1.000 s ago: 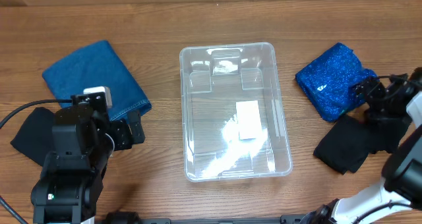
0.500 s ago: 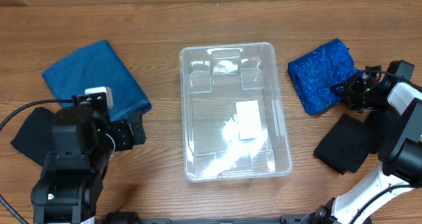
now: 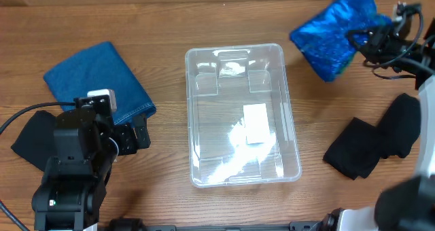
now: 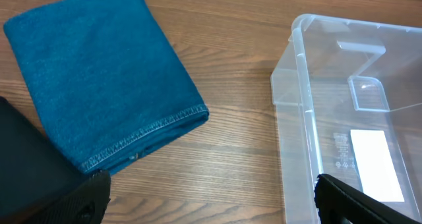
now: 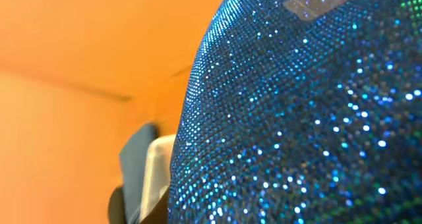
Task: Pack container
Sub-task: 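Carry the blue cloth into the bin's left side and release, then reach the right gripper to the black cloth and grasp it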
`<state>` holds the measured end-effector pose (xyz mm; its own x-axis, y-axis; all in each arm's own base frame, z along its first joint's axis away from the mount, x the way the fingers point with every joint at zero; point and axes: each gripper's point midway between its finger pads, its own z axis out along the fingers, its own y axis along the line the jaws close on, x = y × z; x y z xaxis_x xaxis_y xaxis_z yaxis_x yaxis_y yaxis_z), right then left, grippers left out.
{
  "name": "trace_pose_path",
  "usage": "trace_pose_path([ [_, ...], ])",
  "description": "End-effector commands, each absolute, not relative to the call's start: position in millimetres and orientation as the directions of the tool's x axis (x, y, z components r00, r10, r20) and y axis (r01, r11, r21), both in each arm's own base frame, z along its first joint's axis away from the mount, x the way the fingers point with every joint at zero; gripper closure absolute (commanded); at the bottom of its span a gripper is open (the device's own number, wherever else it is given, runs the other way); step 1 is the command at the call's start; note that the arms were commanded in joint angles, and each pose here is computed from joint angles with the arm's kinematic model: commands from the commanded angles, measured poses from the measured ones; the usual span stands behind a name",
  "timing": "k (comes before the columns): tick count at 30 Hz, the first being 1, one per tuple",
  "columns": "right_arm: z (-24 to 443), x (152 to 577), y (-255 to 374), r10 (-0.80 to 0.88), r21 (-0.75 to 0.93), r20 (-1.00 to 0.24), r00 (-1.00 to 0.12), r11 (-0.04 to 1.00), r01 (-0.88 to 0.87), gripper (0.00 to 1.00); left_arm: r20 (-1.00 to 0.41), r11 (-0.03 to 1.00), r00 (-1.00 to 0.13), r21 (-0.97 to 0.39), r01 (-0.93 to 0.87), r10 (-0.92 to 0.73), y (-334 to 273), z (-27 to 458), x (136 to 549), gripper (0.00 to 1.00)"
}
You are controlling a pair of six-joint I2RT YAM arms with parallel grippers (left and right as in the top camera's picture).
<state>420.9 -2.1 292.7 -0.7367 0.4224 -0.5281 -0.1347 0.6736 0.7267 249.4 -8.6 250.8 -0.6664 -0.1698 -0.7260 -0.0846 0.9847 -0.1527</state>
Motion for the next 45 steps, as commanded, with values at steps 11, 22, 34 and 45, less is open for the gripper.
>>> trace_pose_path([
  [11,201.2,331.7,208.6,-0.255,0.499,-0.360,-0.897,0.760,-0.416,0.96,-0.743,0.987,-0.652,-0.152,-0.055,-0.150,-12.5,261.1,250.2,0.00],
  [22,116.4,362.5,237.7,-0.447,0.413,-0.356,-0.821,0.713,-0.567,0.69,-0.734,0.987,-0.663,-0.150,-0.057,-0.150,-12.4,257.7,251.8,0.00],
  [34,176.0,378.5,177.2,-0.322,0.120,-0.302,-0.897,0.921,-0.371,0.16,-0.725,0.987,-0.672,-0.151,-0.057,-0.150,-12.9,254.9,253.6,0.00],
  [45,355.3,275.5,-131.9,0.670,0.193,-0.481,-0.565,0.710,0.677,0.00,-0.730,0.987,-0.667,-0.149,-0.058,-0.150,-12.4,256.0,254.7,0.00],
])
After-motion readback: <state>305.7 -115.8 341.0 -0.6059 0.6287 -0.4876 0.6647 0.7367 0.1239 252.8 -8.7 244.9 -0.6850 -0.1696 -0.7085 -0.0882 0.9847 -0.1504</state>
